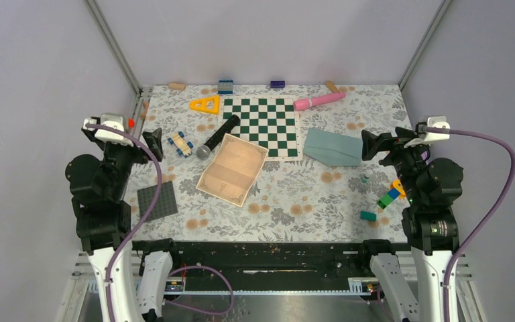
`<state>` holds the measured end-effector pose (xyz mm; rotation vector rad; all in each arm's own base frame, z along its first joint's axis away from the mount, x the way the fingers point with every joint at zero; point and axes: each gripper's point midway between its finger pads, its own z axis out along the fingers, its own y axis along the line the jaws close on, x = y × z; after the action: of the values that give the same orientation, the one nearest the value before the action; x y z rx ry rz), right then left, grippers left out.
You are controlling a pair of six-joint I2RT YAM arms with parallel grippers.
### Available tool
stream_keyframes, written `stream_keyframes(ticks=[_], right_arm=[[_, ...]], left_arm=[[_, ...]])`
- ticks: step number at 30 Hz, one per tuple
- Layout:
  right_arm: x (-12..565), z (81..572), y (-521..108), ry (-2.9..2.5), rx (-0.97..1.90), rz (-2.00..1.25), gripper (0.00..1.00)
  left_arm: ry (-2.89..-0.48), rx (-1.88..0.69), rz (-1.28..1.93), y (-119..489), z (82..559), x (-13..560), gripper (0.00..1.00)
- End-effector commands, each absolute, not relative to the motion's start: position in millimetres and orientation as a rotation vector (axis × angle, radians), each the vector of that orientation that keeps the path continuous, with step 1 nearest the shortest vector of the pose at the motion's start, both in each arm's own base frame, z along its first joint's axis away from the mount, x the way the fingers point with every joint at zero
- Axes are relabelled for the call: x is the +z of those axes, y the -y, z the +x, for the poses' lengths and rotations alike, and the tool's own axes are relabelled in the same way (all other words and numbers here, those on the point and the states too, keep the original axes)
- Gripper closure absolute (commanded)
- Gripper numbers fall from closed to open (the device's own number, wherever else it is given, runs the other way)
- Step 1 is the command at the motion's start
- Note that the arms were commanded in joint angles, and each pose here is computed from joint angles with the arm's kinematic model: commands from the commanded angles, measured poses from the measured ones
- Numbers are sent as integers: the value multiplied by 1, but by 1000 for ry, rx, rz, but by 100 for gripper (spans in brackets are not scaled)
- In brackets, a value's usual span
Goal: Place the letter into the envelope and seal it
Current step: Pick up the letter from the center of the board.
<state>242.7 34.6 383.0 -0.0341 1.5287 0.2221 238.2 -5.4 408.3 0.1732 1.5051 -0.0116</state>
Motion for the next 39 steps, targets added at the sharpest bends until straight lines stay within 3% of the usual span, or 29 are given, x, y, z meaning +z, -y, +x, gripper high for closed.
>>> stream_keyframes(ticks=[1, 18, 32, 39], right_arm=[[386, 253, -37, -1502, 207, -87, 2], [324, 300, -17, -1803, 78, -106, 2], [213, 315, 7, -2251, -83, -178, 2], [194, 320, 6, -2331, -70, -187, 2]], left_arm=[[-1480, 11, 256, 8, 246, 420, 1], [-1727, -71, 346, 9, 286, 294, 1], [-1750, -157, 383, 23, 282, 271, 1], [-1744, -163, 392, 25, 279, 270, 1]])
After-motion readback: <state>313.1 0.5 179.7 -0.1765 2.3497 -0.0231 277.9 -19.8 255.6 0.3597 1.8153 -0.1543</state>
